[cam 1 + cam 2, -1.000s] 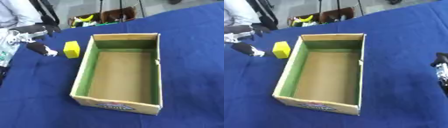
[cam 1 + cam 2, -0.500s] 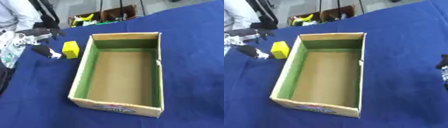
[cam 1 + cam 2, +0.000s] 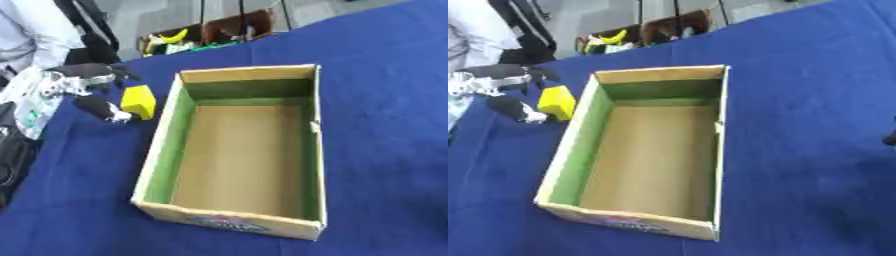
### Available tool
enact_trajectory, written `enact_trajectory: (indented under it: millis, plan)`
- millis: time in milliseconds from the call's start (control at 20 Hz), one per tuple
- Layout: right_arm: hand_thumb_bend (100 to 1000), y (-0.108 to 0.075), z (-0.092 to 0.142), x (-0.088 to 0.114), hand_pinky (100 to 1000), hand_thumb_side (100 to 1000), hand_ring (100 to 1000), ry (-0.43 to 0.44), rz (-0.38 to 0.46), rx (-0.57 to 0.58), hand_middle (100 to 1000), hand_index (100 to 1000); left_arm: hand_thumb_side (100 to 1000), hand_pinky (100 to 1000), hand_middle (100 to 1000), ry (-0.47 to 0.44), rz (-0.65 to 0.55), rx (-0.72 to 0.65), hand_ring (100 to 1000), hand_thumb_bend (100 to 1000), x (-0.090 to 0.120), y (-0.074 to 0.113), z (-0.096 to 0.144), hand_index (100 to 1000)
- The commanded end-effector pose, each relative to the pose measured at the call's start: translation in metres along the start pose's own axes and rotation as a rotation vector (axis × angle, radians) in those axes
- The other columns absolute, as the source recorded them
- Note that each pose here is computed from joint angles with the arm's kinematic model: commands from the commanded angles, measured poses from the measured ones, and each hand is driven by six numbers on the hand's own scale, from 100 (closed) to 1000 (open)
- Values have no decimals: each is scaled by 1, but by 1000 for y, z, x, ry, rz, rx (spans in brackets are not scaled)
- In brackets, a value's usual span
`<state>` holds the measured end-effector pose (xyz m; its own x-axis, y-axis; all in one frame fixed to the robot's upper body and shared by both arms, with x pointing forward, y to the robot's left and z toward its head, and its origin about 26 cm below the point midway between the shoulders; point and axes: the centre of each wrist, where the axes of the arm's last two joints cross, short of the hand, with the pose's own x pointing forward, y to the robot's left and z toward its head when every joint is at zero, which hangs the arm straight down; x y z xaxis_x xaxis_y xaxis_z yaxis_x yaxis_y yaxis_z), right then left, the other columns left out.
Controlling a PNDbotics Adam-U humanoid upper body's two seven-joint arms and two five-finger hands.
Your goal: Pick up objects on the table and place them in the box.
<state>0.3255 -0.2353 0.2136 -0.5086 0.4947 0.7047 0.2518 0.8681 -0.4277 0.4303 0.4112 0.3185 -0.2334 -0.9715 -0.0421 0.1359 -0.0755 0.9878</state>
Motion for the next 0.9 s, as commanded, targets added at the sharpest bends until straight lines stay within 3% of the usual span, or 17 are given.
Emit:
enact_trajectory:
  millis: [50, 400, 700, 900]
  plan:
    - [100, -6, -2, 3, 889, 833, 1000, -13, 11, -8, 607, 826, 587, 705, 990, 33, -16, 4, 855, 513, -6, 15, 10, 1000]
    - [100, -7, -2, 3, 889, 830, 1000, -12, 8, -16, 605, 823, 585, 704, 969, 52, -8, -35, 846, 470, -8, 14, 8, 1000]
    - [100, -8, -2, 2, 890, 829, 1000, -8, 12, -14, 605, 823, 583, 649, 850, 18, -1, 12, 799, 445, -4, 15, 6, 1000]
    - [100, -8, -1, 1, 890, 827, 1000, -2, 17, -13, 605, 822, 576, 657, 906, 14, 0, 43, 816, 440, -4, 15, 6, 1000]
